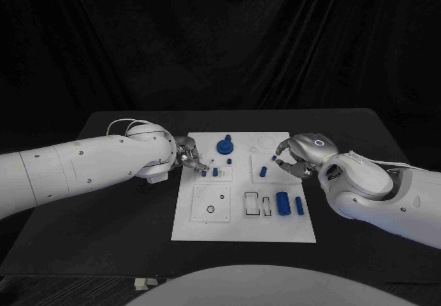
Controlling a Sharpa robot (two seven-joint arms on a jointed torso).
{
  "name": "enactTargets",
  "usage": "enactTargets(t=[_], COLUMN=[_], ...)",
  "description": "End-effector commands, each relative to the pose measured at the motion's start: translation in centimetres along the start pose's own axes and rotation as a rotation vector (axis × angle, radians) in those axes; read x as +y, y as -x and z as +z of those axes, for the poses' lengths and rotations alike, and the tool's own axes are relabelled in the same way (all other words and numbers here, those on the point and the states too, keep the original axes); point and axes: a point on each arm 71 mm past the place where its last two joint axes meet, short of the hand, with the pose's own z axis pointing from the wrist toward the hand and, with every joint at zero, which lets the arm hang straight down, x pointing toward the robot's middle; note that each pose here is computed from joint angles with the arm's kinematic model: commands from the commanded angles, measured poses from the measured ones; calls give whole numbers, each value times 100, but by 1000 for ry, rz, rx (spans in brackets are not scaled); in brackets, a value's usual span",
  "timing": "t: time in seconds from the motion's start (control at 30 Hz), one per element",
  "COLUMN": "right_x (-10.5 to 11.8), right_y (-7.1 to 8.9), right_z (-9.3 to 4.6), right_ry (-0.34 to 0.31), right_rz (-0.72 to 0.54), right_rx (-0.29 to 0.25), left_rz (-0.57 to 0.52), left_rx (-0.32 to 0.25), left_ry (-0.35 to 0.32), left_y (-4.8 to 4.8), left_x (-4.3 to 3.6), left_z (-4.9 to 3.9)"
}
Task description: Assemble the parts on the task board
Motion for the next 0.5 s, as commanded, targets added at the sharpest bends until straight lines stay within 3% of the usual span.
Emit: enactTargets(t=[0.03, 0.5], right_x=[-1, -9], right_y=[-11, -54], right_z=[-8, -30], right_ry=[-6, -9], right_rz=[2, 3], right_rx=[-3, 8], left_rz=[6, 24], left_rx=[4, 32], left_ry=[-21, -6], left_y=[-11, -35], left_x=[-31, -62], left_z=[5, 31])
